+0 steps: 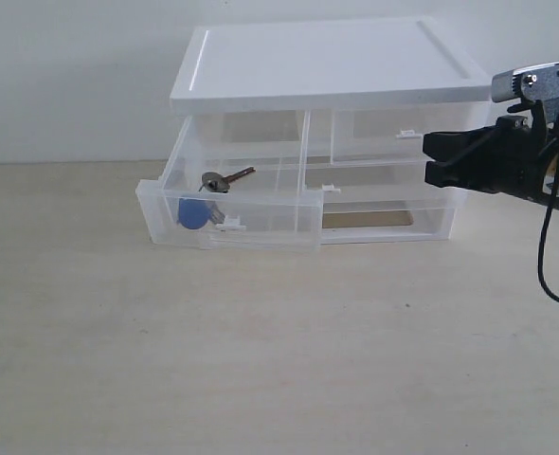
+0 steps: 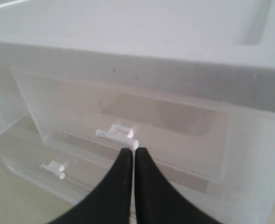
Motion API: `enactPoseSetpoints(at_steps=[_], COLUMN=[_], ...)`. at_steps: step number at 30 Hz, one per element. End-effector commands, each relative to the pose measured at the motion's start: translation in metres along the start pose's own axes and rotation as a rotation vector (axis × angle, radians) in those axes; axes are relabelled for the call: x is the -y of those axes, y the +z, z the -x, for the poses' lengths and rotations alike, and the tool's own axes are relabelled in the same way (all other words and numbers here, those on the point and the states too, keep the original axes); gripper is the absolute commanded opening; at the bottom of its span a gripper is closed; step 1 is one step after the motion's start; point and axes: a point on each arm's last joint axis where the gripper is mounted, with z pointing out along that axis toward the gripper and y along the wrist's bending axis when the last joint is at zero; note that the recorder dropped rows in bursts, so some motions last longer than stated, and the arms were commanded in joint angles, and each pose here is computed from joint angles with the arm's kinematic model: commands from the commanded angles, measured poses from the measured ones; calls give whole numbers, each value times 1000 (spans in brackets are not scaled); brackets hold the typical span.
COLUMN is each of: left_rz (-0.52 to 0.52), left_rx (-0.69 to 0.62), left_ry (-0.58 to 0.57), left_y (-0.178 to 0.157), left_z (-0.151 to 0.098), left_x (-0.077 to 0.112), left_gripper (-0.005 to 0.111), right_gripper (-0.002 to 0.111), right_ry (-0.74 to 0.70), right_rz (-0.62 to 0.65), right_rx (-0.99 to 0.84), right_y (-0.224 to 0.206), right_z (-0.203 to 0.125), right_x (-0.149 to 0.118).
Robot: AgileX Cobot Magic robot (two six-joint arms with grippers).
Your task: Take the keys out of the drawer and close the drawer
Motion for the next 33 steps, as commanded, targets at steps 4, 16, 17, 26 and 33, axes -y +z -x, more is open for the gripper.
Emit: enactPoseSetpoints(at_steps=[4,16,17,26,33], left_rz=[20,50,50,50,50], left_rx=[-73,-283,-283,-283,-283], left_ry=[48,183,183,183,183], left_y=[0,-3,-3,-3,-3], left_z=[-14,-32,-32,-32,-32], left_x=[-3,-8,-8,-8,-8], left_gripper=[4,4,4,4,4], right_gripper=[0,0,0,0,0], right_ry=[-6,-4,-4,-4,-3], right_rz=[0,-1,-1,-1,-2], right_rx=[17,18,18,18,19], right_y=[-1,-1,-1,-1,-1], right_z=[6,6,6,6,6], right_x=[-1,-1,-1,-1,-1])
